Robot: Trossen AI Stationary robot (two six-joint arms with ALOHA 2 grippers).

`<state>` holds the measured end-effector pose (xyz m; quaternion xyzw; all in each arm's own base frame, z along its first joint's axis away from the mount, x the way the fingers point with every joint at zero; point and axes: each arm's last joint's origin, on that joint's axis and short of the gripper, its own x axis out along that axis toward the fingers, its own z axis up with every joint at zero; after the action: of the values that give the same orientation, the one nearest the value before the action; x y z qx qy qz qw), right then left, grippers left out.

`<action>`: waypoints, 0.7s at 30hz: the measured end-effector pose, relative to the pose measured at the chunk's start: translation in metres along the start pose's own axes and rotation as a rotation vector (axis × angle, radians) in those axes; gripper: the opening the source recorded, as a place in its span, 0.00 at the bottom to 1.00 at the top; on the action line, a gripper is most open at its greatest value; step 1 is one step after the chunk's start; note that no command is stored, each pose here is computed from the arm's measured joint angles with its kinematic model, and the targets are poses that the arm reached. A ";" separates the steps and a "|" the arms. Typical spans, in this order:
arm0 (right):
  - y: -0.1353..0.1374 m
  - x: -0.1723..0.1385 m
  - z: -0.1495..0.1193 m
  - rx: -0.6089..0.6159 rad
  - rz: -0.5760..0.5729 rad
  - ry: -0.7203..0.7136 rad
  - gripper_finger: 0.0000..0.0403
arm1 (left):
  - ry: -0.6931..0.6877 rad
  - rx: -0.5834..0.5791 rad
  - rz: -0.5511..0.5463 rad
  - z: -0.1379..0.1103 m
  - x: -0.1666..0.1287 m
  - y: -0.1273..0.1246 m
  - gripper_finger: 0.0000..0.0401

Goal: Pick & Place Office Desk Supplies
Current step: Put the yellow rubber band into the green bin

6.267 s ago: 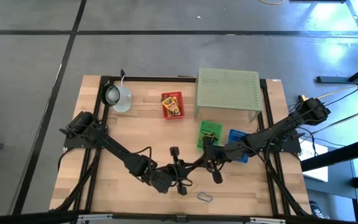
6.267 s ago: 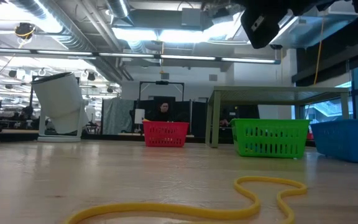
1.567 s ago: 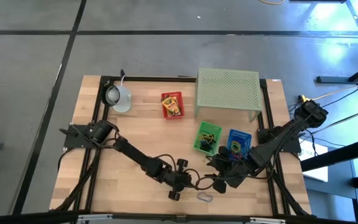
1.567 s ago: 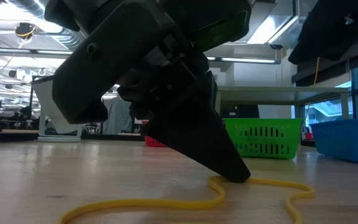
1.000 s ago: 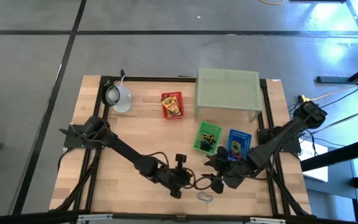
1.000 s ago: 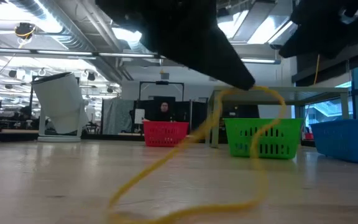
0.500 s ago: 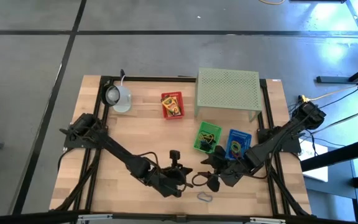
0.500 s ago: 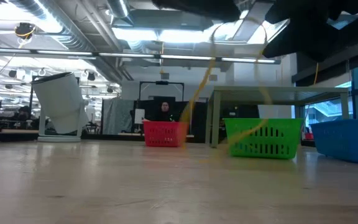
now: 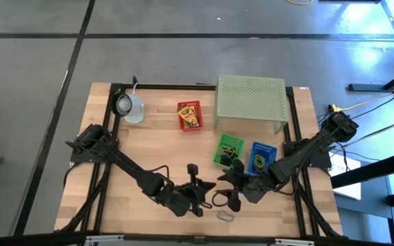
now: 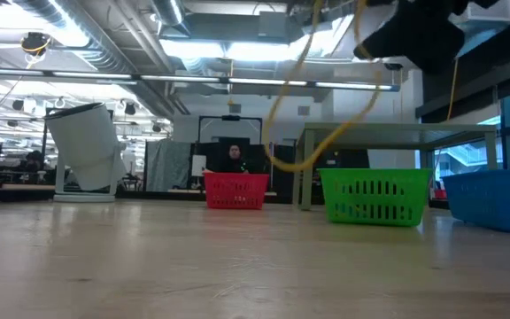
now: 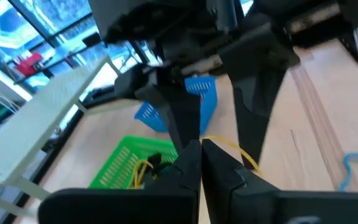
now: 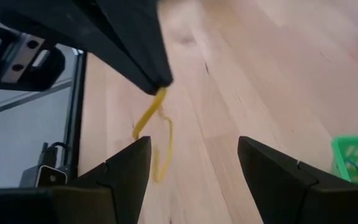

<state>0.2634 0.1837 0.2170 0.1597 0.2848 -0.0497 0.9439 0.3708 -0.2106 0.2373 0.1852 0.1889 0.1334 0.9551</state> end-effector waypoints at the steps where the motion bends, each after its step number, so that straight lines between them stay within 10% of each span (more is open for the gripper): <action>1: 0.001 0.000 0.001 -0.009 0.006 -0.006 0.61 | -0.010 0.002 0.002 0.001 0.000 0.000 0.00; 21: 0.025 0.014 -0.002 -0.214 0.324 -0.036 0.61 | -0.080 -0.004 0.017 0.011 -0.001 0.001 0.01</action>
<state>0.2787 0.2078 0.2148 0.1013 0.2422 0.1307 0.9560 0.3746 -0.2129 0.2474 0.1903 0.1487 0.1342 0.9611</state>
